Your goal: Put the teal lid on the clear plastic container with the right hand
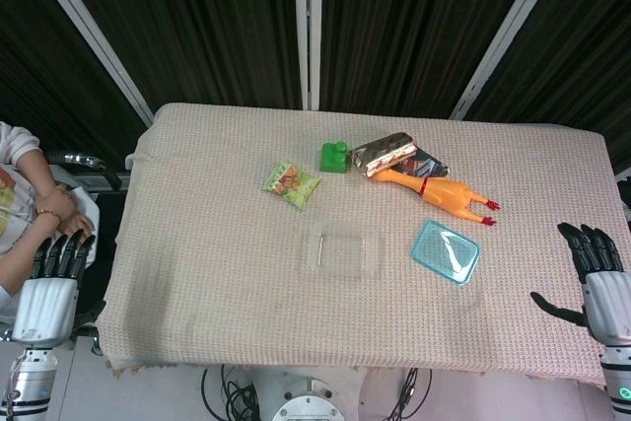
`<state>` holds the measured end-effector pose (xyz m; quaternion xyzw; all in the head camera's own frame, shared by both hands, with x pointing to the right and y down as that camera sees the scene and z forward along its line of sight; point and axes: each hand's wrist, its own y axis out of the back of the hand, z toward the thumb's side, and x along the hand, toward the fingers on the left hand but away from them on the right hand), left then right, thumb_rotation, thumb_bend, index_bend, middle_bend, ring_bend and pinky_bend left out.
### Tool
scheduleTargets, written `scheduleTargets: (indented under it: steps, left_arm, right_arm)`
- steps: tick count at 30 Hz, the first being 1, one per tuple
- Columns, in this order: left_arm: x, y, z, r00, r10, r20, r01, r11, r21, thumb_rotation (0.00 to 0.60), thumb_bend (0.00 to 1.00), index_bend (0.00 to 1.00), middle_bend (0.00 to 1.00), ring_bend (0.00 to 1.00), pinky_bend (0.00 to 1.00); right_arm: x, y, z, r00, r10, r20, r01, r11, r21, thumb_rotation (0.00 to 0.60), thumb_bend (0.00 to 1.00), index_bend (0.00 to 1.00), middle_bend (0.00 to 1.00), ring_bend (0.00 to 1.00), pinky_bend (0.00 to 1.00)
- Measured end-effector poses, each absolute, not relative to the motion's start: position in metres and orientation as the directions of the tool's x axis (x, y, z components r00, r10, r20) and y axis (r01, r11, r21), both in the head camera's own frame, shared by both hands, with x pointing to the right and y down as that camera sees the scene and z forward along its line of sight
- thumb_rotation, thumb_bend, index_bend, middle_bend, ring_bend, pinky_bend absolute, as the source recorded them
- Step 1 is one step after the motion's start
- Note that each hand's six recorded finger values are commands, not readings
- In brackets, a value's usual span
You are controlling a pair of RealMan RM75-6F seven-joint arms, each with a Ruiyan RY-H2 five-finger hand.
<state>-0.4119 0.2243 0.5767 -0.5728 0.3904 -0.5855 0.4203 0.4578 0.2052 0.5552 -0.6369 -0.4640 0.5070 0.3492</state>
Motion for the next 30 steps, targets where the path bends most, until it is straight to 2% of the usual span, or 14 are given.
scheduleTargets:
  steps: [9,12,17,20,25,30]
  left_arm:
    - [-0.412,0.221,0.582,0.000,-0.934,0.356,0.049,-0.356,-0.933,0.600,0.04,0.07,0.02,0.00,0.00]
    - [-0.410,0.220,0.583,0.007,-0.935,0.355,0.046,-0.354,-0.934,0.600,0.04,0.07,0.02,0.00,0.00]
    - [-0.407,0.222,0.588,0.022,-0.931,0.364,0.036,-0.363,-0.931,0.600,0.04,0.07,0.02,0.00,0.00]
    - [-0.407,0.223,0.589,0.019,-0.931,0.365,0.030,-0.364,-0.931,0.600,0.04,0.07,0.02,0.00,0.00]
    - [-0.409,0.223,0.590,0.015,-0.931,0.365,0.025,-0.365,-0.931,0.600,0.04,0.07,0.02,0.00,0.00]
    - [-0.410,0.222,0.593,0.018,-0.929,0.369,0.023,-0.368,-0.929,0.600,0.04,0.07,0.02,0.00,0.00]
  right_arm:
    - [0.442,0.190,0.575,0.097,0.908,-0.408,0.243,-0.419,-0.875,0.600,0.03,0.00,0.12,0.00,0.00]
    - [0.437,0.186,0.584,0.108,0.890,-0.442,0.233,-0.455,-0.860,0.600,0.07,0.00,0.14,0.00,0.00]
    - [0.420,0.172,0.615,0.146,0.822,-0.550,0.204,-0.569,-0.796,0.600,0.26,0.00,0.22,0.00,0.00]
    - [0.409,0.159,0.641,0.156,0.774,-0.614,0.170,-0.633,-0.755,0.600,0.32,0.00,0.22,0.00,0.00]
    - [0.388,0.141,0.685,0.144,0.728,-0.670,0.104,-0.685,-0.721,0.600,0.33,0.00,0.22,0.00,0.00]
    - [0.374,0.131,0.714,0.128,0.718,-0.685,0.079,-0.695,-0.714,0.600,0.33,0.00,0.22,0.00,0.00]
